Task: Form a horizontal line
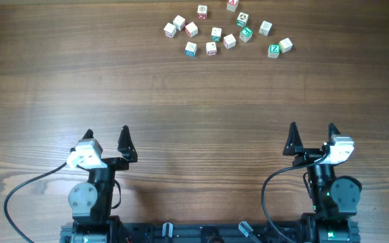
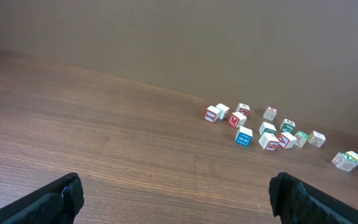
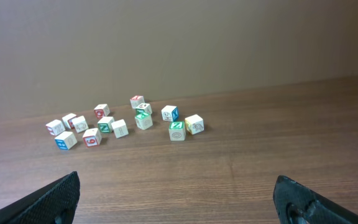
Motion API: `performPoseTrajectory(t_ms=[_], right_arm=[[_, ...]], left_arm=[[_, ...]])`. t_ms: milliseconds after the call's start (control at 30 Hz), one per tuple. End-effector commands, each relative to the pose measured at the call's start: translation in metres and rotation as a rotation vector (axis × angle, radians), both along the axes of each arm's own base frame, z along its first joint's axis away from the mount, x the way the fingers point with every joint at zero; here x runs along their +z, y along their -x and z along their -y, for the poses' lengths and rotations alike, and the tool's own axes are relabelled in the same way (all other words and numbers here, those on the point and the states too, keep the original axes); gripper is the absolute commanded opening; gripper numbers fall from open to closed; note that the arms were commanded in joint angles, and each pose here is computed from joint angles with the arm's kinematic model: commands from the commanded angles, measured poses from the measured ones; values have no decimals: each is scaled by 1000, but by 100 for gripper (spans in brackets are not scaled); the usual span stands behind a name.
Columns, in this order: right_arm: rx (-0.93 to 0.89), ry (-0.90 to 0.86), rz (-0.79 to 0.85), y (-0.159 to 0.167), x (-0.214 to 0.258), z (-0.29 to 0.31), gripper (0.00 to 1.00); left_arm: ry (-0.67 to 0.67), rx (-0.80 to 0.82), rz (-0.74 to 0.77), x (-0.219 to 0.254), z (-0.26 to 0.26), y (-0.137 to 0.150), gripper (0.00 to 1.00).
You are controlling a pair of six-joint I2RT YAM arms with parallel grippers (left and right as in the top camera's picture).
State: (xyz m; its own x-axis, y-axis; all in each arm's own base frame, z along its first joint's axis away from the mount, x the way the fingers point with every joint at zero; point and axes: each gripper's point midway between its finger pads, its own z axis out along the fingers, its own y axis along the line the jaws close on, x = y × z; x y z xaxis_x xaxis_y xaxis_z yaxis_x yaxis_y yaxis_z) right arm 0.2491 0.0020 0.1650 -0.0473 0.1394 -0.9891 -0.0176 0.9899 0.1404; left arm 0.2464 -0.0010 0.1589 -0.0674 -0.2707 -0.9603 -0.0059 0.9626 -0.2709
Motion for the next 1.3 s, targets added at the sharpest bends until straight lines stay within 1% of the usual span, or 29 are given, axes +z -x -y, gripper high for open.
performPoseTrajectory(t_ms=[0, 33, 233, 300, 433, 600, 733, 900, 1133, 1267], right_arm=[[12, -19, -3, 0, -1, -2, 100], [12, -19, -3, 0, -1, -2, 100], [12, -19, -3, 0, -1, -2, 99], [12, -19, -3, 0, -1, -2, 100], [12, -19, -3, 0, -1, -2, 100], [12, -19, -3, 0, -1, -2, 100], [12, -19, -3, 0, -1, -2, 100], [12, -19, -3, 0, -1, -2, 100], [12, -19, -3, 0, -1, -2, 100], [12, -19, -3, 0, -1, -2, 100]], left_arm=[[15, -19, -6, -1, 3, 0, 100], [15, -22, -6, -2, 3, 0, 100], [33, -214, -19, 3, 36, 6, 100], [68, -218, -60, 0, 38, 9, 100], [81, -229, -139, 0, 40, 15, 100], [85, -228, -167, 28, 40, 13, 100], [91, -234, -205, 48, 41, 2, 100], [104, -254, -267, 58, 44, -14, 100], [122, -272, -344, 73, 47, -44, 100], [124, -271, -395, 79, 47, -53, 100]])
